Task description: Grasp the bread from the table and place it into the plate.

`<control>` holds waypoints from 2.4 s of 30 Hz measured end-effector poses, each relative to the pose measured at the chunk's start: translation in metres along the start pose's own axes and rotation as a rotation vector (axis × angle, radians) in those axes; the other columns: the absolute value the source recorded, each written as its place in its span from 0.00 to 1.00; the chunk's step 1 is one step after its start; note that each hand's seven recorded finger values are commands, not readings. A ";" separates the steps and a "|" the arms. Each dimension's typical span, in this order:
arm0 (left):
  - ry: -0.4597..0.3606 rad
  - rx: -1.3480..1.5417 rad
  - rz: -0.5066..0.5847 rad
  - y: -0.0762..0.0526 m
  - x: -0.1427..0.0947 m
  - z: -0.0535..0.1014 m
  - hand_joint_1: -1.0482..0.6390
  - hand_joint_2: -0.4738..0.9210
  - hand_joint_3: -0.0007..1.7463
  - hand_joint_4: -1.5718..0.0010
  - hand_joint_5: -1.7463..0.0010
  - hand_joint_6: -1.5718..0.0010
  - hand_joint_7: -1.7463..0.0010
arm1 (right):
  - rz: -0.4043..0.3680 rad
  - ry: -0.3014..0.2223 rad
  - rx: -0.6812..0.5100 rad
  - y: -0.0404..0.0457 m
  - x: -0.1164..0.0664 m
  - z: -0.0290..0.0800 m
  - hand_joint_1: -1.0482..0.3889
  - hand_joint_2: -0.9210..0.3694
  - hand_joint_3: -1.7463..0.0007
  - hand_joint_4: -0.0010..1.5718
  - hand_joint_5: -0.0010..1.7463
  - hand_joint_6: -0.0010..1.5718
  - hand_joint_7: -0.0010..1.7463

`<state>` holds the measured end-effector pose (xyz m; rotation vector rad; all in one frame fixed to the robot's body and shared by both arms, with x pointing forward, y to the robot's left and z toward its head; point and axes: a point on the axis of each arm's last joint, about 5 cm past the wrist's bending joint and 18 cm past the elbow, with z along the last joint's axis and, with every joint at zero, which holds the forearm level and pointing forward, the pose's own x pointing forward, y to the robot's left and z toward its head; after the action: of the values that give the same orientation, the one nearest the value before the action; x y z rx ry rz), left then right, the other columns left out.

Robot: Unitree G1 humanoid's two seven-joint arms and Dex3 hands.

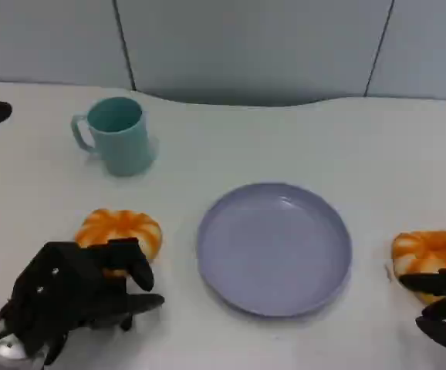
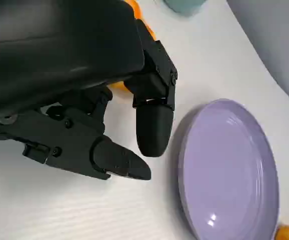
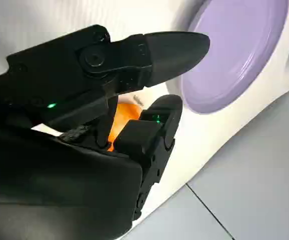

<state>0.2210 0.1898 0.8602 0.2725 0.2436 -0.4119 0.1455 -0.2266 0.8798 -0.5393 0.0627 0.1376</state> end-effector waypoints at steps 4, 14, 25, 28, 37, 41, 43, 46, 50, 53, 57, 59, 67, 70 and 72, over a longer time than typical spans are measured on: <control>0.009 -0.003 0.001 0.000 0.000 0.000 0.47 0.94 0.04 0.47 0.00 0.60 0.00 | 0.000 -0.002 -0.001 -0.0001 0.000 0.000 0.58 0.00 0.86 0.45 0.41 0.54 0.00; 0.004 -0.011 0.003 0.000 0.000 0.001 0.45 0.94 0.04 0.47 0.00 0.59 0.00 | -0.001 0.000 0.000 -0.0002 0.000 0.001 0.56 0.00 0.85 0.44 0.40 0.54 0.00; -0.046 -0.016 0.037 0.002 -0.004 0.004 0.49 0.95 0.05 0.48 0.00 0.61 0.00 | 0.000 0.005 -0.002 0.0000 0.000 0.001 0.56 0.00 0.85 0.45 0.40 0.54 0.00; -0.144 0.018 0.069 0.002 -0.008 0.005 0.49 0.95 0.05 0.52 0.00 0.65 0.00 | 0.000 0.004 -0.002 0.0000 0.000 0.001 0.56 0.00 0.85 0.46 0.40 0.54 0.00; -0.294 0.690 0.141 0.010 -0.025 0.035 0.30 0.98 0.00 0.81 0.33 0.76 0.57 | -0.001 0.001 -0.011 0.0002 0.000 0.002 0.56 0.00 0.85 0.45 0.41 0.55 0.00; -0.272 0.956 0.115 0.017 -0.035 0.056 0.23 0.96 0.00 0.89 0.56 0.72 0.95 | 0.000 -0.002 -0.014 0.0011 0.001 0.004 0.57 0.00 0.85 0.45 0.41 0.54 0.00; -0.232 1.060 0.079 0.021 -0.039 0.066 0.20 0.95 0.00 0.96 0.61 0.78 0.99 | 0.001 0.000 -0.015 0.0015 0.001 0.004 0.57 0.00 0.84 0.45 0.41 0.54 0.00; -0.164 1.183 0.031 0.023 -0.044 0.080 0.19 0.91 0.00 1.00 0.66 0.83 1.00 | 0.000 0.000 -0.016 0.0020 0.001 0.006 0.56 0.00 0.84 0.45 0.42 0.54 0.00; -0.115 1.280 0.014 0.025 -0.045 0.095 0.20 0.87 0.00 1.00 0.71 0.85 1.00 | 0.006 0.007 -0.020 0.0038 0.002 0.007 0.56 0.00 0.83 0.44 0.42 0.54 0.00; -0.096 1.313 0.009 0.025 -0.043 0.104 0.21 0.86 0.00 1.00 0.72 0.85 1.00 | 0.008 0.005 -0.024 0.0049 0.002 0.008 0.57 0.00 0.84 0.44 0.43 0.54 0.00; -0.078 1.347 0.015 0.025 -0.038 0.113 0.21 0.86 0.00 1.00 0.73 0.86 1.00 | 0.006 0.000 -0.025 0.0058 0.003 0.008 0.57 0.00 0.84 0.45 0.44 0.55 0.01; -0.077 1.352 0.020 0.025 -0.035 0.115 0.21 0.87 0.00 1.00 0.74 0.87 1.00 | 0.007 -0.007 -0.025 0.0064 0.003 0.009 0.57 0.00 0.84 0.46 0.44 0.55 0.01; -0.012 1.322 0.001 0.026 -0.009 0.109 0.22 0.88 0.00 1.00 0.75 0.88 0.99 | 0.010 -0.007 -0.023 0.0073 0.004 0.009 0.55 0.00 0.83 0.44 0.46 0.54 0.00; 0.039 1.281 -0.021 0.024 0.006 0.104 0.23 0.88 0.00 1.00 0.76 0.88 1.00 | 0.010 -0.007 -0.023 0.0072 0.004 0.009 0.55 0.00 0.83 0.43 0.47 0.54 0.00; 0.075 1.259 -0.043 0.022 0.015 0.100 0.23 0.89 0.00 1.00 0.77 0.88 1.00 | 0.010 -0.003 -0.023 0.0071 0.003 0.008 0.56 0.00 0.83 0.43 0.47 0.54 0.00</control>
<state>0.2616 0.1731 0.9543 1.5196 0.0308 -0.5588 0.1475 -0.2159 0.8832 -0.5618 0.0611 0.1486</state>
